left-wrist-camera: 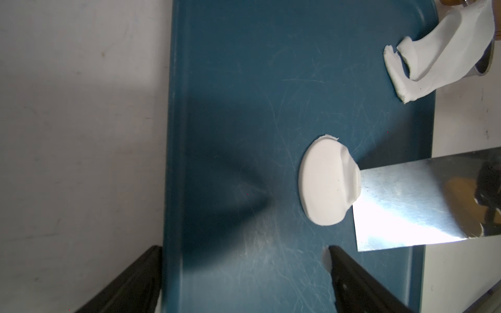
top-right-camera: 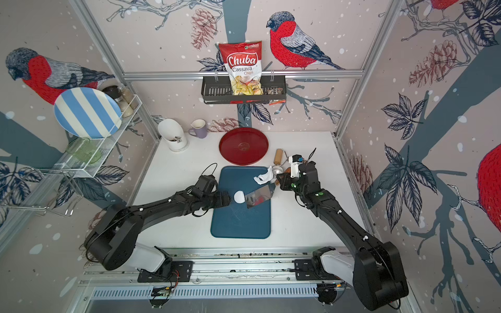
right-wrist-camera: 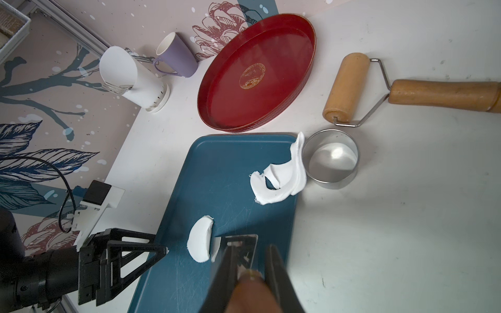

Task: Roll out the dumpling wrappers from the dough
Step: Scoop the dumpling wrapper from the work surface.

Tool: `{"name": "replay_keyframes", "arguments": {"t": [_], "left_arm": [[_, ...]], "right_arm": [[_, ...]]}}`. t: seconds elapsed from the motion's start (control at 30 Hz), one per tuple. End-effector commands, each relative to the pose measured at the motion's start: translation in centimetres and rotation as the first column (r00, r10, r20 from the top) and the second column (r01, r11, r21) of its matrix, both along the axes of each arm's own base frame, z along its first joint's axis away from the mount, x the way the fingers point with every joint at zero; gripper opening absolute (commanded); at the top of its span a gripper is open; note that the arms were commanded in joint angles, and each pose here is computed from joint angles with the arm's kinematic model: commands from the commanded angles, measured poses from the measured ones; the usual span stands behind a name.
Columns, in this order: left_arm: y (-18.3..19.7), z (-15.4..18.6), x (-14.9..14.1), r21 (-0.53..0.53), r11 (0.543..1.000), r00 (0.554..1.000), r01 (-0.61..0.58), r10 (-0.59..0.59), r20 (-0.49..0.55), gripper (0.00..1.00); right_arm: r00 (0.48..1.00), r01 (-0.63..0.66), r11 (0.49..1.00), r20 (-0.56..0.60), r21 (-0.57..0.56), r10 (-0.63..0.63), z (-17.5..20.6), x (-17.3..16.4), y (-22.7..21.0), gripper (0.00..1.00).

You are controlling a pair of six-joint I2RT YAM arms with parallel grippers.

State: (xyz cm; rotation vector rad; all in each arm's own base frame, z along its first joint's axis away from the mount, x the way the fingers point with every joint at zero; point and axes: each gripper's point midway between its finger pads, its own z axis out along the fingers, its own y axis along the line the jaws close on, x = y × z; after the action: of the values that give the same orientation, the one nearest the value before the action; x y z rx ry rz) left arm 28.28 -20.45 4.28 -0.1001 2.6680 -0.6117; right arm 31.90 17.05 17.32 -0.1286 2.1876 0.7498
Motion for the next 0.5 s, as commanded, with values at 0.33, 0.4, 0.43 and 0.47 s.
{"name": "replay_keyframes", "arguments": {"t": [0.33,0.4,0.43,0.47], "left_arm": [[-0.19,0.39,0.26,-0.010,1.000,1.000,0.002,-0.002,0.021,0.95],[-0.14,0.29,0.22,-0.008,1.000,1.000,0.002,-0.002,0.020,0.95],[-0.18,0.32,0.21,-0.009,1.000,1.000,0.003,-0.003,0.020,0.95],[-0.15,0.30,0.22,-0.008,1.000,1.000,0.002,-0.002,0.019,0.95]], "right_arm": [[1.000,-0.013,1.000,-0.024,-0.007,0.013,-0.74,-0.77,0.43,0.00],[1.000,-0.009,1.000,-0.022,0.000,0.009,-0.59,-0.73,0.43,0.00],[1.000,-0.008,1.000,-0.021,0.006,0.008,-0.44,-0.70,0.48,0.00],[1.000,-0.006,1.000,-0.019,0.010,0.006,-0.30,-0.66,0.50,0.00]]}}
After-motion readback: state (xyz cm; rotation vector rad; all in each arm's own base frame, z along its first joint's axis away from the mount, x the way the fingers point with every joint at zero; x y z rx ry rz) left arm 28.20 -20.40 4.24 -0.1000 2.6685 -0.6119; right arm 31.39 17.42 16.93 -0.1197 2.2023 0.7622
